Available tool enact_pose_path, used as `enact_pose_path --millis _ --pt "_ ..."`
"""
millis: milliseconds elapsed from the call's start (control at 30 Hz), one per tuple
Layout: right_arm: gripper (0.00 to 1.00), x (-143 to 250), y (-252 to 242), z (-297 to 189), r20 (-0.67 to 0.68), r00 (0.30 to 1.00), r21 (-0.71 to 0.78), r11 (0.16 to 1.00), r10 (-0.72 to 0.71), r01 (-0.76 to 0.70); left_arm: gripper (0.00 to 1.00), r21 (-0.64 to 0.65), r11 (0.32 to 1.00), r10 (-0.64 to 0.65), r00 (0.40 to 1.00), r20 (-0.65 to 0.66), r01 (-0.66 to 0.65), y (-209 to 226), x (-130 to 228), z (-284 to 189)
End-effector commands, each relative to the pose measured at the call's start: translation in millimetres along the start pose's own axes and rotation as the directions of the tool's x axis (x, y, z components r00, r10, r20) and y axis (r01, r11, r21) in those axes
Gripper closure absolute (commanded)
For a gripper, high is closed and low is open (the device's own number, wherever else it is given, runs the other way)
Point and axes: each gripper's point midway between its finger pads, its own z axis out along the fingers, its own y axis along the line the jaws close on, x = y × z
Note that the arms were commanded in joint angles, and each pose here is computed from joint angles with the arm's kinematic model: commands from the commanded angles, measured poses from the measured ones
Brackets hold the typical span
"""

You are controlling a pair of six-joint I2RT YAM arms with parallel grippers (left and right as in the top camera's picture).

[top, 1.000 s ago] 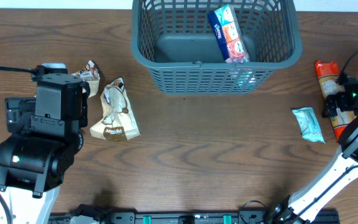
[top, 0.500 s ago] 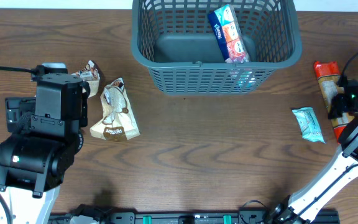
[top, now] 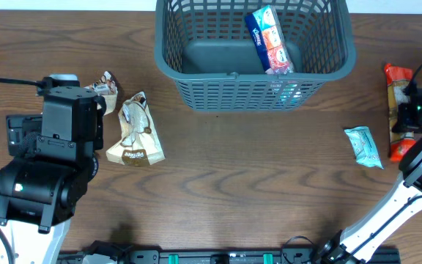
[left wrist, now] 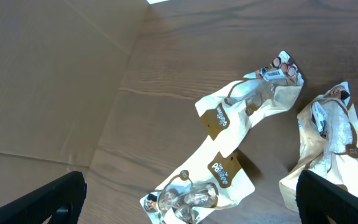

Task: Pack container
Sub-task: 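Lift the pasta packet and carry it to the basket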

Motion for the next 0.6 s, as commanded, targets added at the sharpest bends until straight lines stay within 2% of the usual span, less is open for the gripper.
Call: enact_pose_path --millis 0,100,233,400,567 --pt "0.99 -41.5 47.2 -17.9 0.135 0.99 -0.21 0.978 0.045 -0.016 0.01 -0.019 1.0 -0.017 1.0 0.009 0.017 5.9 -3.5 -1.9" --pt "0.99 -67.8 63.7 -69.4 0.248 0.968 -0.259 0.965 0.028 0.038 0.01 -0.019 1.0 -0.017 1.0 0.009 0.017 5.9 -3.5 -1.9" --pt "0.99 -90.7 82.4 -151.5 0.395 0.919 -0.235 0.966 -0.002 0.104 0.01 -0.019 1.0 -0.017 1.0 0.009 0.017 5.9 -3.5 -1.9" --pt "0.99 -101.4 107.1 -264.6 0.618 0.784 -0.136 0.974 -0.059 0.181 0.01 -0.019 1.0 -0.017 1.0 0.008 0.017 5.9 -3.4 -1.9" --pt "0.98 -83.1 133.9 -352.4 0.765 0.634 -0.051 0.97 -0.116 0.238 0.01 -0.019 1.0 -0.017 1.0 0.008 0.017 5.9 -3.4 -1.9"
